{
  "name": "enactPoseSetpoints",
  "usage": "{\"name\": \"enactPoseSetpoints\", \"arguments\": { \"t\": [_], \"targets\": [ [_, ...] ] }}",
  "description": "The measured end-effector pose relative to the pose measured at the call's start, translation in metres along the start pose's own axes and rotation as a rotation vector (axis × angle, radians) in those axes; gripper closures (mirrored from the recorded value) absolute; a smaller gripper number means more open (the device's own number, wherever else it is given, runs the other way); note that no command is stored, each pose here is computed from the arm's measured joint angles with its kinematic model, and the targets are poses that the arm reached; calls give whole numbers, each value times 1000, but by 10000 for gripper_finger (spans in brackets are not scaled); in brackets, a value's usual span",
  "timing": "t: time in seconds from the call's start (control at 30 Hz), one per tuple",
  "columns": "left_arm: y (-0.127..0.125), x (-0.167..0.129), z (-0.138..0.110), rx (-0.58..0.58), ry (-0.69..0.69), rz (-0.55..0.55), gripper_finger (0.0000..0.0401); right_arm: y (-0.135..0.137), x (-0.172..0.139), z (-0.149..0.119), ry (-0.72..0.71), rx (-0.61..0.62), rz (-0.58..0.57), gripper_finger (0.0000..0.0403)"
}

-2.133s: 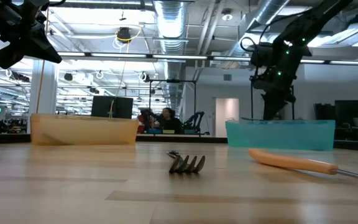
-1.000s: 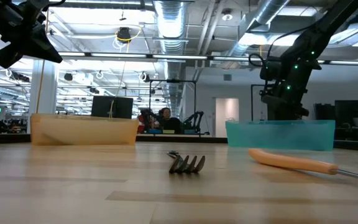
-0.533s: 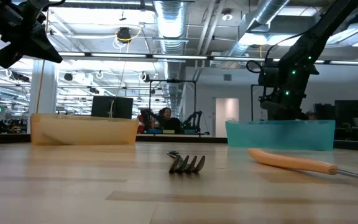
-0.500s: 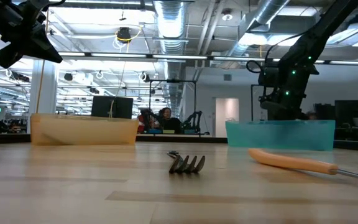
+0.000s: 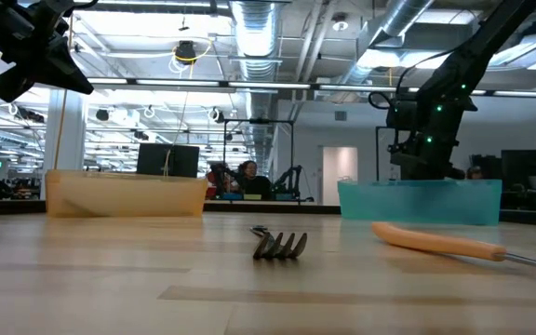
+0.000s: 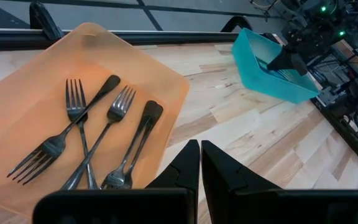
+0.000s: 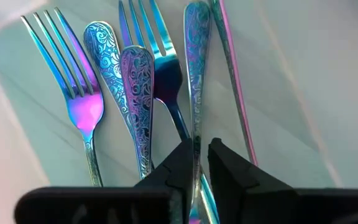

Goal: Sort silverware by color (type)
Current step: Put the iridescent fork into the green bin, then put the orange fork into the pink bin

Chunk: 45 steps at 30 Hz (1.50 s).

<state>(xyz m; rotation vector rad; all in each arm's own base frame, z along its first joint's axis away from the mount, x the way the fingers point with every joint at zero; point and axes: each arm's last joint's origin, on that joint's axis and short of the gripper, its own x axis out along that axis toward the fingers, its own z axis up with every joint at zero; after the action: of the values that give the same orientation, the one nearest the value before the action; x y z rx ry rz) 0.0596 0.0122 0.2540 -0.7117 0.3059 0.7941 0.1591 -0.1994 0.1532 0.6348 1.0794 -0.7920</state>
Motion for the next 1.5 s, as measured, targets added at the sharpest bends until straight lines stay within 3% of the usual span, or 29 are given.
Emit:
{"name": "enactPoseSetpoints", "arguments": {
  "t": [0.4,0.7,0.93,1.1,1.2,1.3,1.5],
  "targets": [
    [0,0,0,1,0,0,401,6,-4,3,18,-23,18,255],
    [0,0,0,10,0,0,401,13,-28,32,-36,-41,26,255],
    [0,0,0,12,0,0,401,27,-71,60,-39,-94,57,257],
    [0,0,0,34,0,0,401,52,-106,74,-46,-134,90,258],
    [0,0,0,30,2,-1,401,73,-122,73,-25,-87,117,260],
    [0,0,0,29,2,-1,401,98,-131,64,23,-29,143,260],
    [0,0,0,28,2,-1,401,158,-139,29,96,-59,176,260]
  ]
}}
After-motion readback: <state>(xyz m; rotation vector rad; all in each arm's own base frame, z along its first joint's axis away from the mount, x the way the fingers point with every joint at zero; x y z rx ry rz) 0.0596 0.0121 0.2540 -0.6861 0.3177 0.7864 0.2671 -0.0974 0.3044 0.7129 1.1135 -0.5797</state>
